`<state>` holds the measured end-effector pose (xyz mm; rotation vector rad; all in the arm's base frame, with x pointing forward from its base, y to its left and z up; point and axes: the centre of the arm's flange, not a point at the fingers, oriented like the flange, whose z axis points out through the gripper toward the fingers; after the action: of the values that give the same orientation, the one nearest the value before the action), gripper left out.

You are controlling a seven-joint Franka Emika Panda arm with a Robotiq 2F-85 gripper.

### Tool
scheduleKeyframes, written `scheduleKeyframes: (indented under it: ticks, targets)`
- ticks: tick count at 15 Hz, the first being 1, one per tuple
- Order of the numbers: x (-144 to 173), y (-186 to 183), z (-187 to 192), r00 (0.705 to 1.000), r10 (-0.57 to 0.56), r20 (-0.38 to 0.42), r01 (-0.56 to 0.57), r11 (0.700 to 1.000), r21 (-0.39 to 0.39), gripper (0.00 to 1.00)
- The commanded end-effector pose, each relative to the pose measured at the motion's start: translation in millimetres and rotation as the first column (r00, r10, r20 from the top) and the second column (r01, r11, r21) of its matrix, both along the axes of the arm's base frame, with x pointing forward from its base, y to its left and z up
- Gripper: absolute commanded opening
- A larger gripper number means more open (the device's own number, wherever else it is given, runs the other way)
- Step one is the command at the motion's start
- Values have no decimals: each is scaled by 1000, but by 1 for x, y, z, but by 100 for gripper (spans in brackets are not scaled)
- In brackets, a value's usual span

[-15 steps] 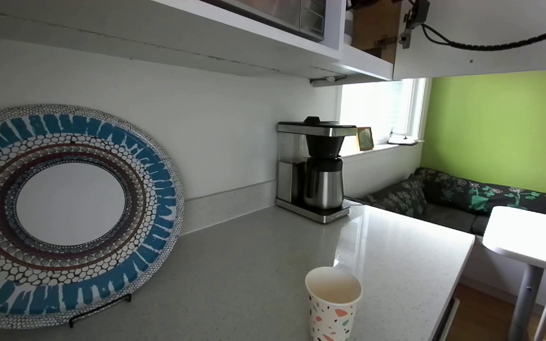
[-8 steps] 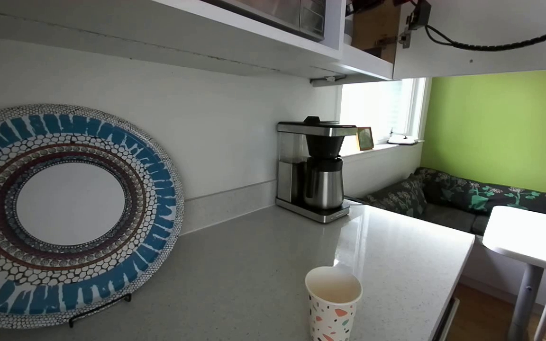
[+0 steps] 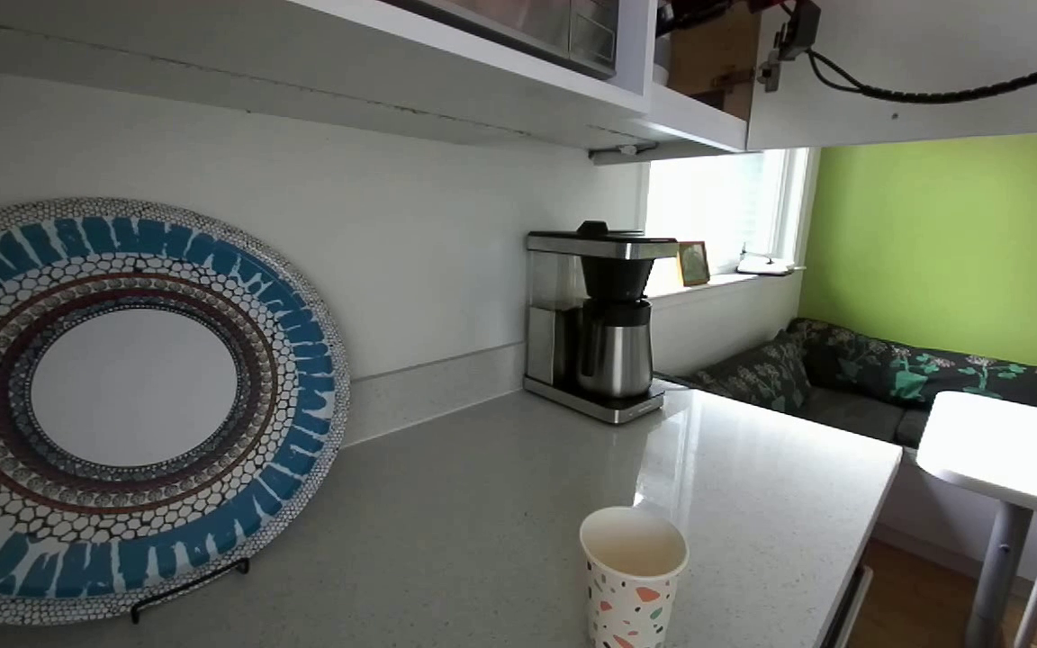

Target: Put the white plate into the cupboard

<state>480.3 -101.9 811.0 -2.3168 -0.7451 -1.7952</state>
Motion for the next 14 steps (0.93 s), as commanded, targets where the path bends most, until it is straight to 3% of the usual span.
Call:
scheduleKeyframes:
  ticks: [1,3,4,14]
  targets:
    - [-11,-7,7,998,-35,-51,35,999,9,84]
    - [-16,-13,12,996,-54,-76,56,998,17,99]
    - [-19,-16,14,994,-59,-87,61,998,20,100]
    - [-43,-31,31,976,-84,-199,95,995,44,100]
